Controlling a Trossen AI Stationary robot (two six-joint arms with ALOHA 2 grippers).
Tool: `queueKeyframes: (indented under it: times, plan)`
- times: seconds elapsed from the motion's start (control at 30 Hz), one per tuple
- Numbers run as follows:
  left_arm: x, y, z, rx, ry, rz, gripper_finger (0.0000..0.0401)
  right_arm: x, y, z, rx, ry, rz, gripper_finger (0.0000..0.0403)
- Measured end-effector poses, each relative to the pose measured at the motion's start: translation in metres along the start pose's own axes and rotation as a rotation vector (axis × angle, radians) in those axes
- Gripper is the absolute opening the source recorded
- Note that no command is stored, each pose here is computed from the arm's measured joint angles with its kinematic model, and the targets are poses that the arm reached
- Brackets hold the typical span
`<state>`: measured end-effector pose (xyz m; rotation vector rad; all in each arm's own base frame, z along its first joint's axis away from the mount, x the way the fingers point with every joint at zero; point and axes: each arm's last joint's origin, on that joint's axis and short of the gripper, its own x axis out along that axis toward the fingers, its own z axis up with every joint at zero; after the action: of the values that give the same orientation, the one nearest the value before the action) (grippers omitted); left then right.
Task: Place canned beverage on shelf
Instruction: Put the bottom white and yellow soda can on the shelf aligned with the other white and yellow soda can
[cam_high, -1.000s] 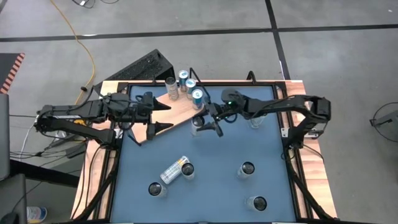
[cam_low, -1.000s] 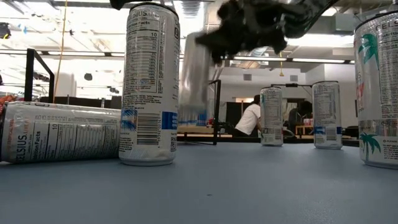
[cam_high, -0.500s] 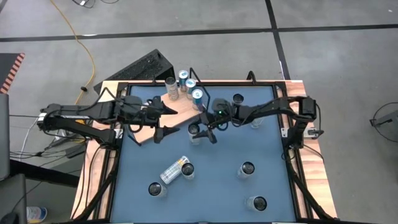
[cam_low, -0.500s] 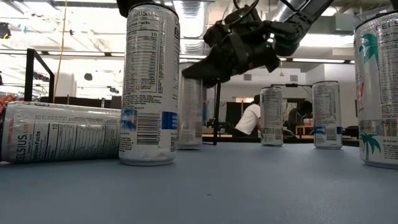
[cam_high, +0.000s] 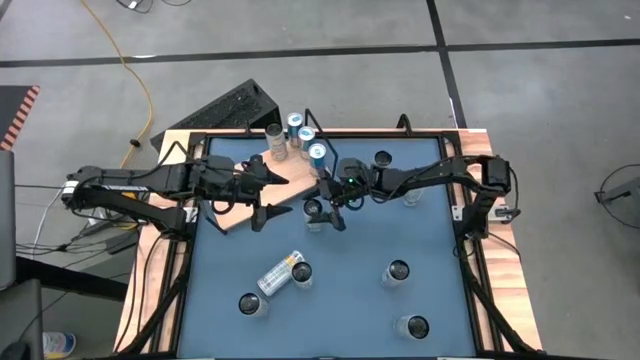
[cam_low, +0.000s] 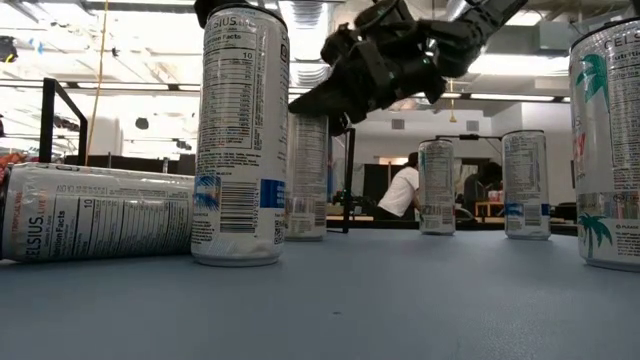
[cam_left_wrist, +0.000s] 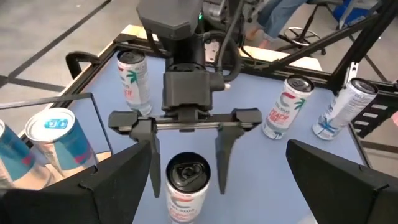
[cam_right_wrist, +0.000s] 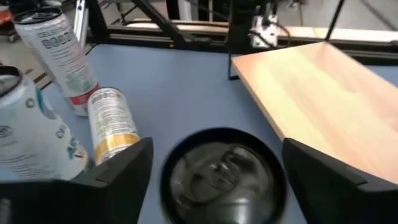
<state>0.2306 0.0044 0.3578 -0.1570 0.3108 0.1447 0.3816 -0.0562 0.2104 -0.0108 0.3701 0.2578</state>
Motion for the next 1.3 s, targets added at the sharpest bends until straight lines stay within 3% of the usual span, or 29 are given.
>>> queueKeyframes:
  times: [0.17, 0.43, 0.6, 0.7, 0.8, 0.97, 1.13, 1.3]
  plan:
    - [0.0, 0.002, 0.001, 0.024, -0.012, 0.056, 0.0359, -0.007, 0.005, 0.028, 0.027, 0.133, -0.018, 0.038]
    - [0.017, 0.008, -0.007, 0.002, 0.013, 0.313, 0.0359, -0.06, 0.042, 0.12, -0.105, 0.212, -0.101, 0.0384]
    - [0.041, 0.004, -0.016, 0.12, 0.083, 0.212, 0.0359, -0.133, 0.088, 0.178, -0.193, 0.13, -0.141, 0.0383]
    - [0.056, 0.002, -0.026, 0.284, 0.159, 0.133, 0.0359, -0.175, 0.113, 0.199, -0.206, 0.031, -0.132, 0.0383]
    - [0.066, 0.001, -0.032, 0.427, 0.199, 0.078, 0.0359, -0.208, 0.133, 0.204, -0.207, -0.035, -0.141, 0.0383]
    - [0.079, 0.005, -0.033, 0.539, 0.224, 0.048, 0.0359, -0.241, 0.153, 0.203, -0.171, -0.07, -0.158, 0.0383]
    - [0.095, 0.018, -0.031, 0.524, 0.241, -0.096, 0.0359, -0.245, 0.166, 0.199, -0.154, -0.047, -0.131, 0.0383]
    - [0.106, 0.039, -0.031, 0.507, 0.256, -0.117, 0.0359, -0.235, 0.172, 0.195, -0.145, 0.0, -0.119, 0.0383]
